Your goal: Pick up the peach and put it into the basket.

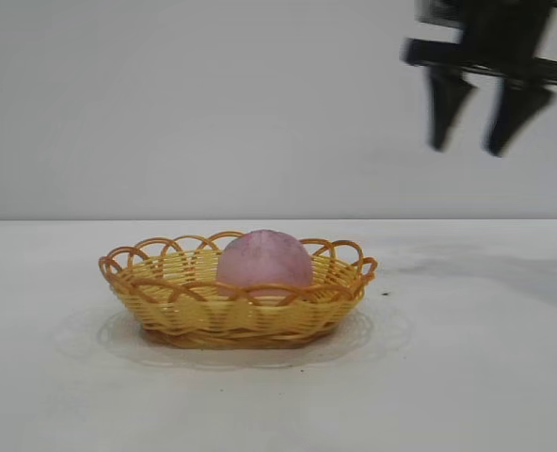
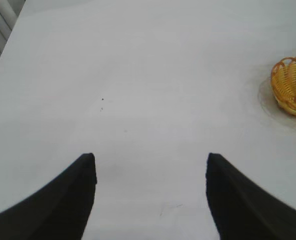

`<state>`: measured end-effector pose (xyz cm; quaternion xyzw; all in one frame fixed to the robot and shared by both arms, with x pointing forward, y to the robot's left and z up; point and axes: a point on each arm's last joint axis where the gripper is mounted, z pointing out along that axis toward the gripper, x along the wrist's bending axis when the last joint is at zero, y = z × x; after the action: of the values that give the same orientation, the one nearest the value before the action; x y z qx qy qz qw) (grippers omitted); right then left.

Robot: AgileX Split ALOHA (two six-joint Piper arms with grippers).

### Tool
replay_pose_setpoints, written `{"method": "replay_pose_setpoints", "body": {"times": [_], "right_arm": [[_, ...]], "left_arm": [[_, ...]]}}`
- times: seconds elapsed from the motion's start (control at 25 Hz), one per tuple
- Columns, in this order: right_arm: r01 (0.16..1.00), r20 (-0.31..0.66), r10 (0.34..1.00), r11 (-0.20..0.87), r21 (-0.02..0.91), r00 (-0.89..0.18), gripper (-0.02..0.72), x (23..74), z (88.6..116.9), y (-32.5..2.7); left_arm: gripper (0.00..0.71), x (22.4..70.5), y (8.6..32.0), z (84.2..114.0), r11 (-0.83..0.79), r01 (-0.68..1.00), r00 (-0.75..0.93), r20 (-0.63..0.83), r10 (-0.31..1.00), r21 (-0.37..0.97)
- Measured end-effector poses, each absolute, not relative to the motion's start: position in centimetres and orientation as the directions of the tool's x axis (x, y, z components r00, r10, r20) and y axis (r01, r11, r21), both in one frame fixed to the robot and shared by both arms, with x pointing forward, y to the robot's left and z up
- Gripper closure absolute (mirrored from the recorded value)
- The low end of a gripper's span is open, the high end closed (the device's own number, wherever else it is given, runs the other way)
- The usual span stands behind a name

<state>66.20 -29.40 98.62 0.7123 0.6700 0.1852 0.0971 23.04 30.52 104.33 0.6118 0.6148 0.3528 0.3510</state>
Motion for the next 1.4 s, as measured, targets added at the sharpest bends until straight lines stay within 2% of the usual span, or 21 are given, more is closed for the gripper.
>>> {"method": "replay_pose_setpoints", "body": {"times": [0.08,0.2,0.24,0.28,0.4,0.76,1.04,1.28,1.4], "right_arm": [[0.913,0.134,0.99,-0.095,0.397,0.045,0.297,65.8,99.4,-29.9],[0.889,0.135,0.99,-0.087,0.449,0.029,0.297,63.8,102.4,-29.5],[0.874,0.132,0.991,-0.077,0.479,0.015,0.347,62.5,103.8,-29.2],[0.859,0.128,0.992,-0.064,0.508,-0.002,0.36,60.9,105.1,-28.9],[0.829,0.11,0.993,-0.023,0.559,-0.046,0.353,55.6,107.0,-28.2],[0.854,0.084,0.993,0.027,0.52,-0.082,0.353,42.2,105.8,-28.5],[0.823,0.095,0.992,0.017,0.568,-0.086,0.353,34.7,106.0,-28.6],[0.78,0.067,0.993,0.031,0.626,-0.093,0.353,30.6,104.6,-28.8],[0.727,0.05,0.994,0.036,0.685,-0.096,0.353,29.3,104.9,-29.0]], "left_arm": [[0.296,23.0,30.5,104.3,0.002,0.505,-0.005,0.0,1.0,0.863],[0.296,23.0,30.5,104.3,0.002,0.505,-0.005,0.0,1.0,0.863],[0.296,23.0,30.5,104.3,0.002,0.505,-0.005,0.0,1.0,0.863],[0.296,23.0,30.5,104.3,0.002,0.505,-0.005,0.0,1.0,0.863],[0.296,23.0,30.5,104.3,0.002,0.505,-0.005,0.0,1.0,0.863],[0.296,23.0,30.5,104.3,0.002,0.505,-0.005,0.0,1.0,0.863],[0.296,23.0,30.5,104.3,0.002,0.505,-0.005,0.0,1.0,0.863],[0.296,23.0,30.5,104.3,0.002,0.505,-0.005,0.0,1.0,0.863],[0.296,23.0,30.5,104.3,0.002,0.505,-0.005,0.0,1.0,0.863]]}}
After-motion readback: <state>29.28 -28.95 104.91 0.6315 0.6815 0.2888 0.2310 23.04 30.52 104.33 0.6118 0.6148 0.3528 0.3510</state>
